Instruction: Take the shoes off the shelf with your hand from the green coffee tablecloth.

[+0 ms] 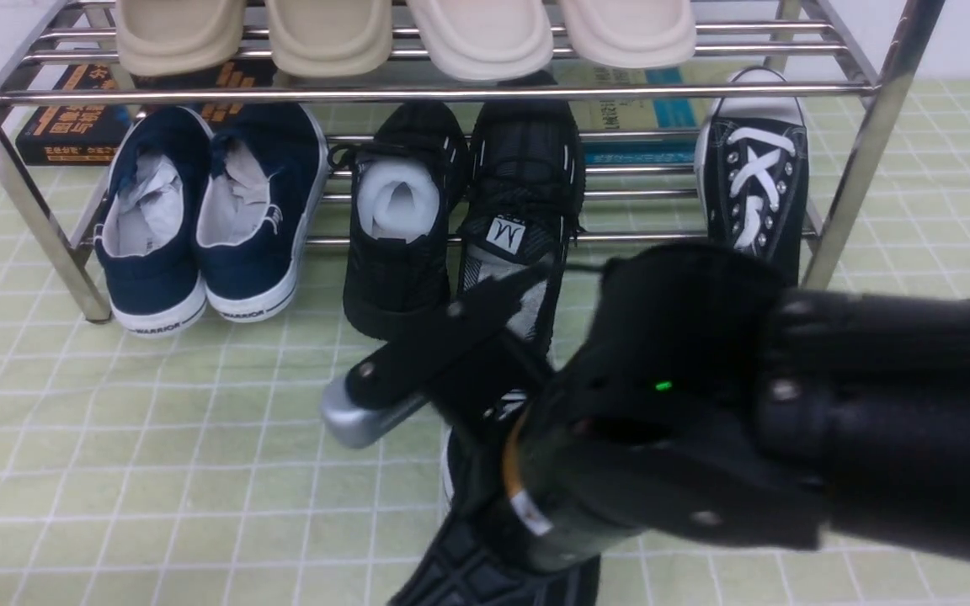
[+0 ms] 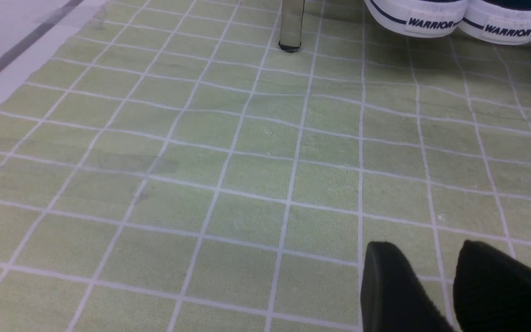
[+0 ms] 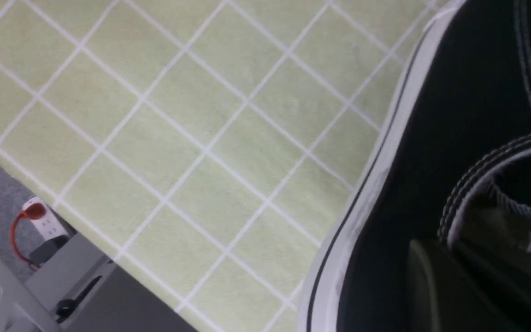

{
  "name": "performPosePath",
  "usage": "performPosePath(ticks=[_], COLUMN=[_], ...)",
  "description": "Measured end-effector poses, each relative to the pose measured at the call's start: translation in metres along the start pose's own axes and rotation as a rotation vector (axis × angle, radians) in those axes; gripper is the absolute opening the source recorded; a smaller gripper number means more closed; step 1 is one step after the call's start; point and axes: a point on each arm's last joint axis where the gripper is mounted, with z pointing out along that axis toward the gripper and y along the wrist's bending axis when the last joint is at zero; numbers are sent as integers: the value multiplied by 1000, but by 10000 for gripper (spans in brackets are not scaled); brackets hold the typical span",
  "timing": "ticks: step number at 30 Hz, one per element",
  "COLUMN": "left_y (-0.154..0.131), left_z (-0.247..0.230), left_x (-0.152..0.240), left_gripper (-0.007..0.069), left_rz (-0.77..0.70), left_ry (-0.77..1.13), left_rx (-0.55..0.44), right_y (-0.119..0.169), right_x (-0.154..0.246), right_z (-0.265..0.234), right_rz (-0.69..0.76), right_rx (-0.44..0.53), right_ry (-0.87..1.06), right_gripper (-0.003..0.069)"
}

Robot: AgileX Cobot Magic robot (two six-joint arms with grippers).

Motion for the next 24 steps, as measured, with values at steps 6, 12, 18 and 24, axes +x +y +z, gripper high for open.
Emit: performPosePath(ticks=[6,12,18,24], left_y=[0,0,0,0], left_z=[0,0,0,0], left_x=[0,0,0,0], left_gripper=[242,242,242,242], left_rz=[0,0,0,0], left_ry=[0,0,0,0], left_rx=[0,0,0,0], right_y=[8,9,2,-44], right_x=[0,-1,-11,-33], right_z=[25,44,34,-10], right_rz=[77,127,104,54], right_rx=[-33,-7,38,154], right_ry=[35,44,41,83], right_gripper=[57,208,364,263])
